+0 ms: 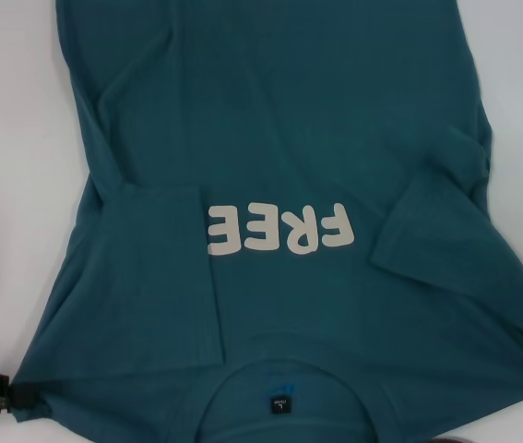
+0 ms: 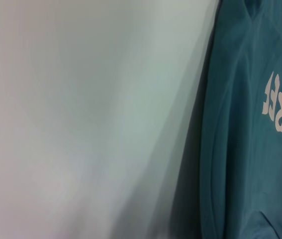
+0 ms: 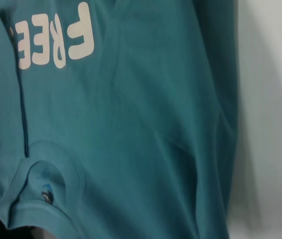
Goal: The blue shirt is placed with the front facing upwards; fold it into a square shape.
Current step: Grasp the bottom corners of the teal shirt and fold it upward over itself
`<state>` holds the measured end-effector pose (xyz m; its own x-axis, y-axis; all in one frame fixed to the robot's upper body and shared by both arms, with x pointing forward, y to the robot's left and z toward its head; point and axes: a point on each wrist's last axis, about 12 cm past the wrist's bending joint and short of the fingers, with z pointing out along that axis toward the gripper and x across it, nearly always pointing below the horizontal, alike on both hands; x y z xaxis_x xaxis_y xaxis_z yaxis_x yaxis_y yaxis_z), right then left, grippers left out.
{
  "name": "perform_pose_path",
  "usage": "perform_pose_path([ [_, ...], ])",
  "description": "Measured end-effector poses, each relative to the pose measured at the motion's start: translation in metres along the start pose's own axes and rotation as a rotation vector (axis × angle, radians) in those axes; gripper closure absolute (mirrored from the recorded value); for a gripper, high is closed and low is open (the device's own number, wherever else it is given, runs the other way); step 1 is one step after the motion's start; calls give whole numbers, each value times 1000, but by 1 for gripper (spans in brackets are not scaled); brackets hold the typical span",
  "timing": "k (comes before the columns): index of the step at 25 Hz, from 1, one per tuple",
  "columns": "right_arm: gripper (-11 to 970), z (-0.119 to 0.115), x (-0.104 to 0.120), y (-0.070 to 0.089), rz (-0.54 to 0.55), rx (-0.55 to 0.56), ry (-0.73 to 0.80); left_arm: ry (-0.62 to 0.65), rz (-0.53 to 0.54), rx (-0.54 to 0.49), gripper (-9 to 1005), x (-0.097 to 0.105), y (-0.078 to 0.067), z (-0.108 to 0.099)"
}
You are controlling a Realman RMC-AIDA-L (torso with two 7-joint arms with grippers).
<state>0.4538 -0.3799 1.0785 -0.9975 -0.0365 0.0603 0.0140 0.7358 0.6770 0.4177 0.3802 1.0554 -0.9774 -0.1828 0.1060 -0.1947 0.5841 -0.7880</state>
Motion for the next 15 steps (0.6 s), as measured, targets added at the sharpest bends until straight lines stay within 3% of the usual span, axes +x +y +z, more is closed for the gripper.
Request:
perform_pose_path([
  [15,916,5,4,6,-37,-40,42,32,43,40,945,3,-5,2],
])
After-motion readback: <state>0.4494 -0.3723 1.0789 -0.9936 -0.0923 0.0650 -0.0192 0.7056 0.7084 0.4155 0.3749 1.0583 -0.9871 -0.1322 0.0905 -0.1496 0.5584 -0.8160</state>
